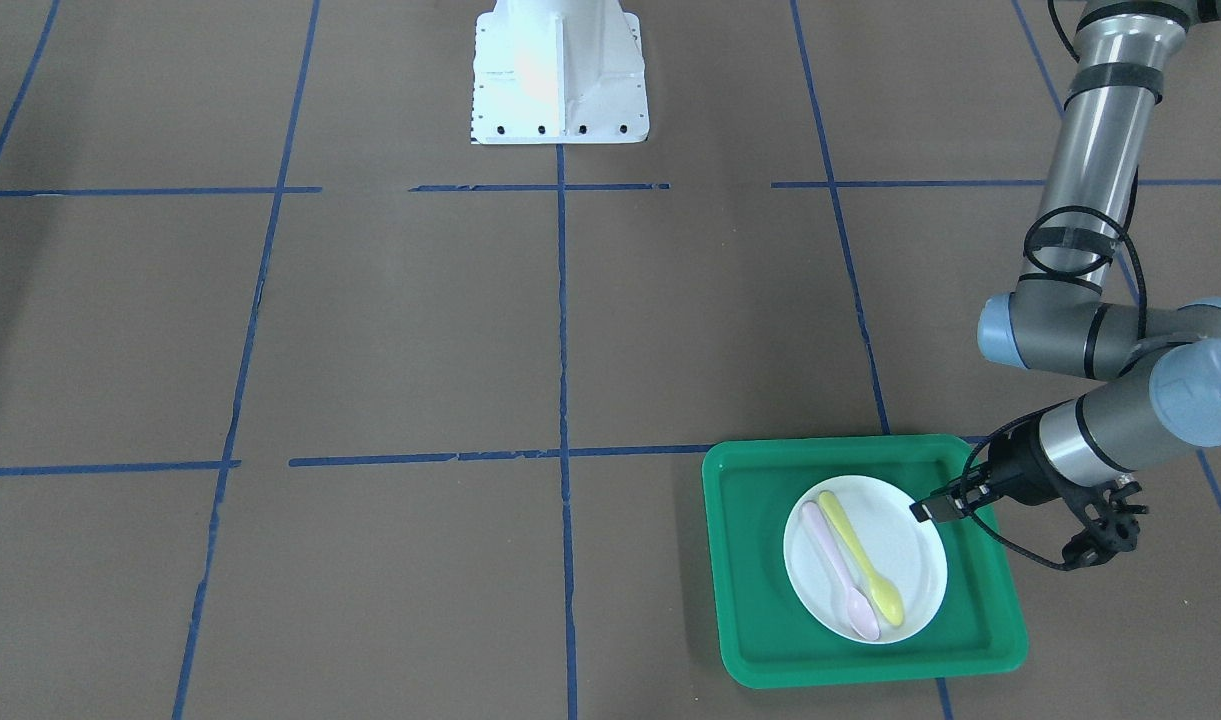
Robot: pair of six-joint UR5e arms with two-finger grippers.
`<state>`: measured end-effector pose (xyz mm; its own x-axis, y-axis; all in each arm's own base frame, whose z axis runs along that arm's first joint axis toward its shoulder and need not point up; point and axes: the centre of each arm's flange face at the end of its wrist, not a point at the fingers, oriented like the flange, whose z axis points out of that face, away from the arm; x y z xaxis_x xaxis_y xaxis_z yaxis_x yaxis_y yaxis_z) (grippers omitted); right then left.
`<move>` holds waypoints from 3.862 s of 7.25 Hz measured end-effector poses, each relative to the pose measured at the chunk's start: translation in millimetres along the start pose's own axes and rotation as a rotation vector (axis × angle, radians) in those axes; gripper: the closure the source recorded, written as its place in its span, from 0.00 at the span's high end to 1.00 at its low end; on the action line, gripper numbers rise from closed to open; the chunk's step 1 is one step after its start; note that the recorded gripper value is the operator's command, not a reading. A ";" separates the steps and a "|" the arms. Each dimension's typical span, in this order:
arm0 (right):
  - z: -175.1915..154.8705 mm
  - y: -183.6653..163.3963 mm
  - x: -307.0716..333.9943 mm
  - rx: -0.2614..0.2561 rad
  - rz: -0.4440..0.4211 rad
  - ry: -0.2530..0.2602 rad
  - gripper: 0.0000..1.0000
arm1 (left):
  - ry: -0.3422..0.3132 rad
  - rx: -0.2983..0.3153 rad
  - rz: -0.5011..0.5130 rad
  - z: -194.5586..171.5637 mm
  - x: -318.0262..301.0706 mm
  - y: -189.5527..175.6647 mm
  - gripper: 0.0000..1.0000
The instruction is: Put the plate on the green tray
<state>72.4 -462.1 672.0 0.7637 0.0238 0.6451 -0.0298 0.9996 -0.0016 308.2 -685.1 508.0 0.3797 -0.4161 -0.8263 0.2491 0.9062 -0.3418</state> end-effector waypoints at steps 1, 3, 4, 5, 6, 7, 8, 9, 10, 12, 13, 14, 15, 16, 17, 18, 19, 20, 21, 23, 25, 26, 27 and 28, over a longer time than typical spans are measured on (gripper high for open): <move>0.0 0.0 0.0 0.000 0.000 0.000 1.00 | -0.011 0.008 0.022 -12.0 -26.6 -2.0 1.00; 0.0 0.0 0.0 0.000 0.000 0.000 1.00 | -0.116 0.000 0.116 -46.8 -72.1 -16.9 1.00; 0.0 0.0 0.0 0.000 0.000 0.000 1.00 | -0.175 -0.017 0.179 -68.7 -94.6 -28.0 1.00; 0.0 0.0 0.0 0.000 0.000 0.000 1.00 | -0.213 -0.034 0.232 -90.2 -124.9 -31.0 1.00; 0.0 0.0 0.0 0.000 0.000 0.000 1.00 | -0.235 -0.047 0.283 -111.2 -164.5 -24.4 1.00; 0.0 0.0 0.0 0.000 0.000 0.000 1.00 | -0.246 -0.054 0.334 -131.9 -211.6 -9.0 1.00; 0.0 0.0 0.0 0.000 0.000 0.000 1.00 | -0.254 -0.063 0.379 -146.8 -253.4 11.3 1.00; 0.0 0.0 0.0 0.000 0.000 0.000 1.00 | -0.256 -0.068 0.407 -159.1 -284.0 28.7 1.00; 0.0 0.0 0.0 0.000 0.000 0.000 1.00 | -0.252 -0.058 0.408 -178.1 -311.2 49.2 1.00; 0.0 0.0 0.0 0.000 0.000 0.000 1.00 | -0.241 -0.029 0.386 -216.0 -346.3 105.3 1.00; 0.0 0.0 0.0 0.000 0.000 0.000 1.00 | -0.236 -0.015 0.368 -224.6 -344.5 117.3 1.00; 0.0 0.0 0.0 0.000 0.000 0.000 1.00 | -0.234 -0.007 0.344 -228.5 -343.5 123.7 1.00; 0.0 0.0 0.0 0.000 0.000 0.000 1.00 | -0.236 -0.009 0.326 -228.3 -347.6 126.2 0.99; 0.0 0.0 0.0 0.000 0.000 0.000 1.00 | -0.240 -0.015 0.314 -225.3 -355.3 126.0 0.99; 0.0 0.0 0.0 0.000 0.000 0.000 1.00 | -0.243 -0.025 0.332 -223.0 -362.0 126.0 0.99; 0.0 0.0 0.0 0.000 0.000 0.000 1.00 | -0.246 -0.038 0.379 -222.5 -369.0 127.4 0.99; 0.0 0.0 0.0 0.000 0.000 0.000 1.00 | -0.250 -0.049 0.413 -222.9 -375.6 129.3 0.99; 0.0 0.0 0.0 0.000 0.000 0.000 1.00 | -0.254 -0.057 0.417 -224.3 -381.1 129.8 1.00; 0.0 0.0 0.0 0.000 0.000 0.000 1.00 | -0.256 -0.054 0.405 -228.6 -387.2 129.8 1.00; 0.0 0.0 0.0 0.000 0.000 0.000 1.00 | -0.258 -0.037 0.376 -238.1 -401.7 132.4 1.00; 0.0 0.0 0.0 0.000 0.000 0.000 1.00 | -0.259 -0.021 0.340 -244.2 -415.7 128.6 1.00; 0.0 0.0 0.0 0.000 0.000 0.000 1.00 | -0.255 -0.014 0.321 -246.7 -420.3 126.9 1.00; 0.0 0.0 0.0 0.000 0.000 0.000 1.00 | -0.253 -0.010 0.315 -248.1 -422.2 126.6 1.00; 0.0 0.0 0.0 0.000 0.000 0.000 1.00 | -0.254 -0.007 0.317 -249.2 -421.2 125.5 1.00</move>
<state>72.4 -462.1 672.0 0.7637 0.0238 0.6451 -0.0299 0.9996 -0.0016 -42.4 -377.2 701.6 0.6452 -0.1208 -0.7544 0.0788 0.9927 -0.0916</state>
